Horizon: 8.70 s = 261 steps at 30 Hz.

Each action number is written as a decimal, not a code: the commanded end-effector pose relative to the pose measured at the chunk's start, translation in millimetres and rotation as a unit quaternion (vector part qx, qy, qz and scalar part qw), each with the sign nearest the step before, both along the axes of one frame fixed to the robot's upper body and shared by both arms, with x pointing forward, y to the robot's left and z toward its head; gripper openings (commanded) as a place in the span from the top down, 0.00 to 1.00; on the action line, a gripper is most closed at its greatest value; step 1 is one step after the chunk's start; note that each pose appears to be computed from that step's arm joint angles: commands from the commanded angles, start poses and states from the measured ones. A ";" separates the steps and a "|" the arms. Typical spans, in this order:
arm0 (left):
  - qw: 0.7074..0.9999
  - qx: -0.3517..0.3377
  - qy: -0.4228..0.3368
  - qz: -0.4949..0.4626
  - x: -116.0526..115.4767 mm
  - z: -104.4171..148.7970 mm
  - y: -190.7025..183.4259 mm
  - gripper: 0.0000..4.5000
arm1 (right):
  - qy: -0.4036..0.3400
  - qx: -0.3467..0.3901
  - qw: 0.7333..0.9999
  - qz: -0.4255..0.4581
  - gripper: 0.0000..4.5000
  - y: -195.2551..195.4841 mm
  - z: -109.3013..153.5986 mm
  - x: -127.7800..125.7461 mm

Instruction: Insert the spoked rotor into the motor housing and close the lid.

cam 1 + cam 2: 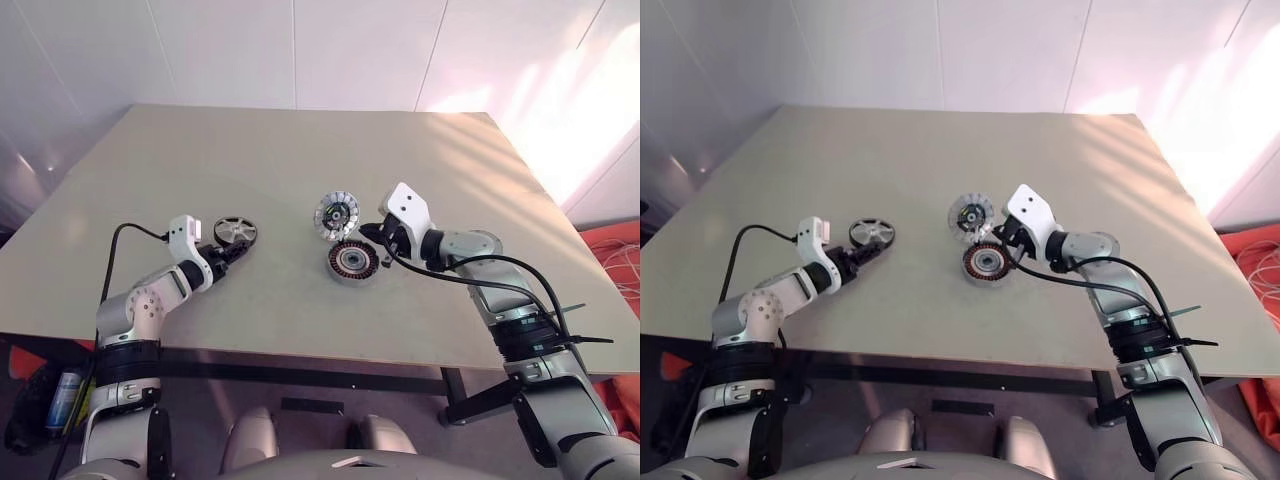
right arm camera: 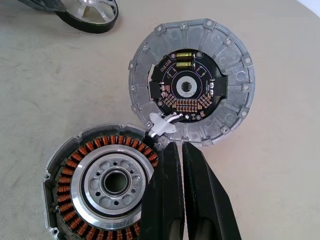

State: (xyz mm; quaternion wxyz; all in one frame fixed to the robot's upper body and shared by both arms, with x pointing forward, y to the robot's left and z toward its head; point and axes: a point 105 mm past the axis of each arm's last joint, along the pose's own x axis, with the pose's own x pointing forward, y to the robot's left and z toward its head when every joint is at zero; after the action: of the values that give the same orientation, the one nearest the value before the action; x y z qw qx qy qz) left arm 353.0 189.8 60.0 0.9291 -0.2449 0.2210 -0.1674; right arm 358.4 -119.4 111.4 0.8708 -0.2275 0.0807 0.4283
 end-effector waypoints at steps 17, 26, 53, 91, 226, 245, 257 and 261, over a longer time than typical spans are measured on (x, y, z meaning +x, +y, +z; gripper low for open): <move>0.994 -0.089 -0.025 0.064 13.0 10.9 9.5 0.23 | -0.035 0.006 0.999 0.006 0.98 3.2 19.4 2.5; 0.988 -0.124 -0.025 0.087 15.3 12.4 12.6 0.23 | -0.035 0.004 0.999 0.006 0.98 3.2 18.8 1.8; 0.978 -0.174 -0.027 0.111 14.2 18.1 17.4 0.78 | -0.034 0.001 0.999 -0.001 0.98 0.2 18.1 3.1; 0.958 -0.283 -0.048 0.000 -14.0 55.8 -5.8 0.90 | -0.026 -0.021 0.999 0.013 0.98 -8.8 12.7 -4.2; 0.887 -0.363 0.161 -0.236 -5.4 13.0 -169.6 0.90 | -0.069 -0.091 0.989 -0.089 0.98 -64.1 26.1 -8.3; 0.888 -0.346 0.179 -0.242 -11.7 5.4 -167.2 0.56 | -0.077 -0.091 0.989 -0.089 0.98 -61.7 27.6 -4.5; 0.901 -0.344 0.146 -0.219 -7.0 16.2 -140.1 0.56 | -0.077 -0.089 0.989 -0.085 0.98 -59.0 26.8 -3.2; 0.904 -0.349 0.128 -0.210 -8.4 20.8 -128.5 0.56 | -0.077 -0.088 0.990 -0.082 0.98 -57.2 26.4 -3.1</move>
State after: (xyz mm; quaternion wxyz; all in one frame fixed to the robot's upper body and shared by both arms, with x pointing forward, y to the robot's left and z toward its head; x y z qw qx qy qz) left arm 342.3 55.3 67.4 0.6864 -0.5183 0.3384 -0.3817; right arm 350.7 -179.9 120.2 0.8821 -0.3180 0.1011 0.3325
